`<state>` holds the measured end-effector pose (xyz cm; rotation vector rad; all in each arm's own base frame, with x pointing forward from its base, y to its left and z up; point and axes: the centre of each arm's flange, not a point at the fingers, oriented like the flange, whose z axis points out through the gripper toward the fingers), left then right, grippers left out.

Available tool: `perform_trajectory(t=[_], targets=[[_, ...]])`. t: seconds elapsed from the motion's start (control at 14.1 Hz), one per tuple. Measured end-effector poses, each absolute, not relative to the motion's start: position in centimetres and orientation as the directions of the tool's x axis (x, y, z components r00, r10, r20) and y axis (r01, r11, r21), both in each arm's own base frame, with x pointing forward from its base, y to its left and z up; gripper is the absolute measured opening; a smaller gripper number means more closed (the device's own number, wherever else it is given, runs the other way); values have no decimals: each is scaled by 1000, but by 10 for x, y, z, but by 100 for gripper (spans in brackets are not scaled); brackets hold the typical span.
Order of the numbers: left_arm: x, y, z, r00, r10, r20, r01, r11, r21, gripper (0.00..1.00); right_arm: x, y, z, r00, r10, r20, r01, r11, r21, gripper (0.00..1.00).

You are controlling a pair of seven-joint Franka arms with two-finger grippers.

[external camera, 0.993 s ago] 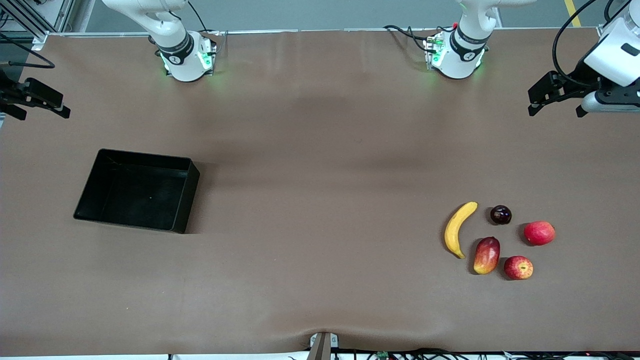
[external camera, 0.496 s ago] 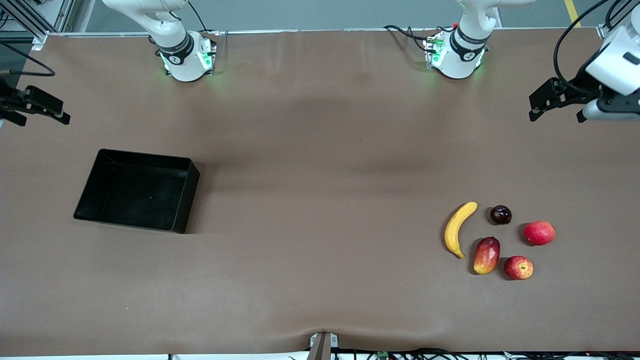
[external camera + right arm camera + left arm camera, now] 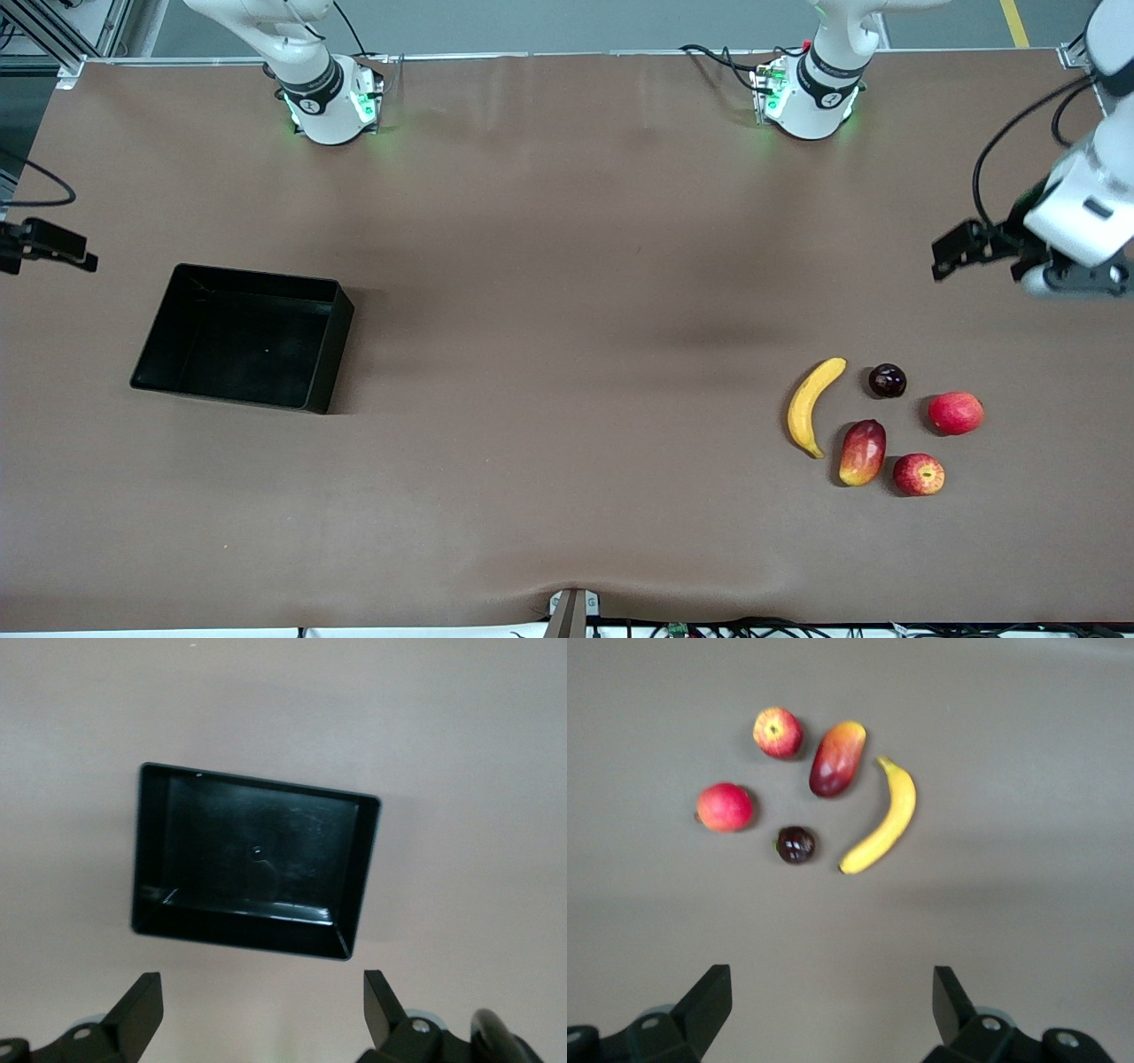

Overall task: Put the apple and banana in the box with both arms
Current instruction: 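Move the left gripper toward the fruit while the right gripper approaches the tray, then hook the right gripper on the tray while the left gripper lowers onto apple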

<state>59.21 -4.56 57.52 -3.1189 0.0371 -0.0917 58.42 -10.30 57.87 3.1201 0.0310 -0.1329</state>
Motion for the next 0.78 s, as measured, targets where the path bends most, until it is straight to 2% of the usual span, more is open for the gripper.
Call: perform_trajectory(t=[0.43, 0.78], targets=[[656, -41, 484, 993, -65, 102, -62, -998, -32, 100, 620, -161, 468, 983, -43, -179, -41, -999, 12, 100], [700, -18, 422, 967, -220, 128, -210, -974, -86, 100, 619, -193, 370, 974, -4, -227, -7, -1000, -12, 100]])
